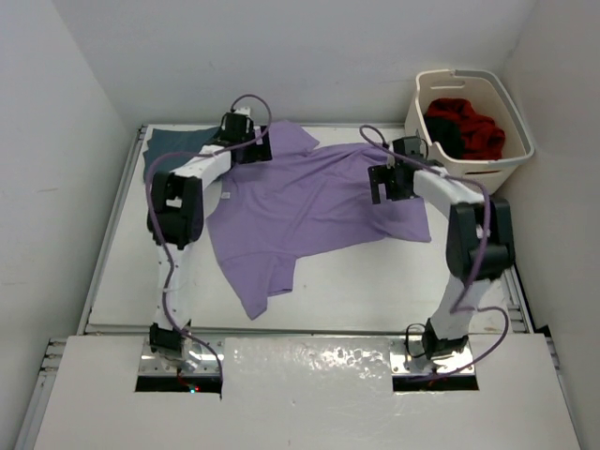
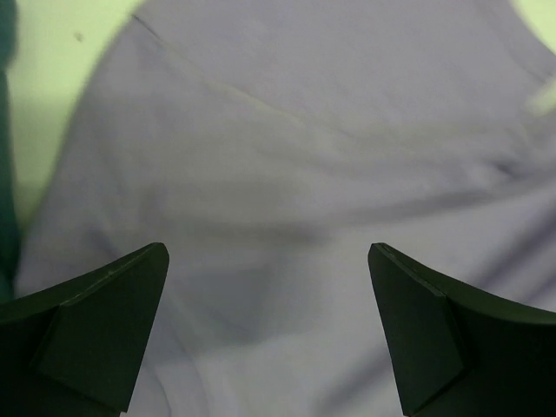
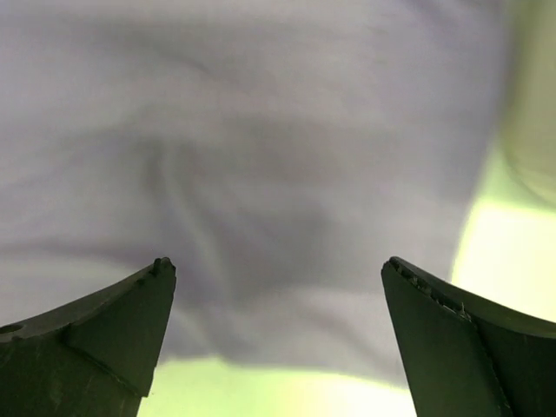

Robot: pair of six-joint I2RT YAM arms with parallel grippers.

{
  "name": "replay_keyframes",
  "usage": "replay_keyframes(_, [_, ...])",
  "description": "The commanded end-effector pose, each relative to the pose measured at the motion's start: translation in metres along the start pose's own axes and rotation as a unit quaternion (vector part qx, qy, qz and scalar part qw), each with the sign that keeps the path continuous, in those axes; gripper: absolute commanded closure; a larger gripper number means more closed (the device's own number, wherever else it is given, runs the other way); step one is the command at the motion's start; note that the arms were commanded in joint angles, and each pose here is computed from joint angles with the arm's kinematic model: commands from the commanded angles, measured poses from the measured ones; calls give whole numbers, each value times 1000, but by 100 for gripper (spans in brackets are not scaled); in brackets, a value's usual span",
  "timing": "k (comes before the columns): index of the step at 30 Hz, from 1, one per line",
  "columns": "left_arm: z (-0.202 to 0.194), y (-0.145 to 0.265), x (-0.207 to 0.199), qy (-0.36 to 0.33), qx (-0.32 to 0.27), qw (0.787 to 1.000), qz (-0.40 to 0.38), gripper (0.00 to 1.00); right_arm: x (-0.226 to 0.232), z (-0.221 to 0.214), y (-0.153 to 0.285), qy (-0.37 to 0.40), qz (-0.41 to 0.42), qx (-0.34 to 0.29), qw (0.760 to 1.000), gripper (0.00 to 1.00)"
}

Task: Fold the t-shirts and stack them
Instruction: Flatten out the tshirt

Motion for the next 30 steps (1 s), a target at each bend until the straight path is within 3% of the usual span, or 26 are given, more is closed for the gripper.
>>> replay_keyframes(1, [73,97,-49,-43,-109,993,-10,0,-12,4,50,-51,-31,-69,996,1])
replay_keyframes(2, [73,110,-55,-42,-113,993,-8,0,-14,-1,55,-58,-32,-73,995,1])
replay_keyframes(3, [47,113,-64,-42,-90,995,-7,0,-17,-6,59,-83,-36,-79,993,1])
replay_keyframes(5, [49,154,-69,2,-116,993,-6,0,-27,-23,68,-118,-40,-84,989,1])
replay_keyframes(6, [7,153,-69,14,-75,997,-8,0,-36,-28,70,-160,-46,-86,982,1])
replay_keyframes(7, [5,180,-71,55,-89,994,-21,0,-43,-45,66,-179,-51,-74,980,1])
replay_keyframes(8, [-41,181,-67,72,-48,996,-14,0,-46,-48,73,-213,-50,-86,972,1])
replay_keyframes(10, [-55,212,-65,107,-58,992,-17,0,-60,-56,75,-249,-58,-103,961,1])
replay_keyframes(12, [-100,226,-60,123,-3,992,0,0,-71,-72,79,-282,-74,-116,950,1])
replay_keyframes(16, [-162,268,-67,156,38,987,-5,0,-78,-79,81,-301,-88,-149,938,1])
replay_keyframes(17, [-194,268,-64,154,63,986,0,0,-76,-79,80,-298,-81,-150,939,1])
replay_keyframes(20, [-220,267,-64,170,54,984,-25,0,-65,-80,64,-287,-38,-128,949,1])
replay_keyframes(22, [-221,259,-68,170,38,984,-39,0,-56,-81,56,-282,-9,-98,954,1])
replay_keyframes(26, [-228,241,-69,166,50,984,-33,0,-60,-85,38,-290,-31,-80,953,1])
replay_keyframes(30, [-246,223,-53,150,76,985,32,0,-69,-88,28,-289,-70,-67,952,1])
Point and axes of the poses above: each gripper's point midway between its finger pads, its own y axis back along the fingers, its own x axis along the line the jaws close on, z = x × y, the point moved 5 cm from there along y, back along the fingers, and after that the axes turned 14 degrees about -y, right-handed, at the moved point
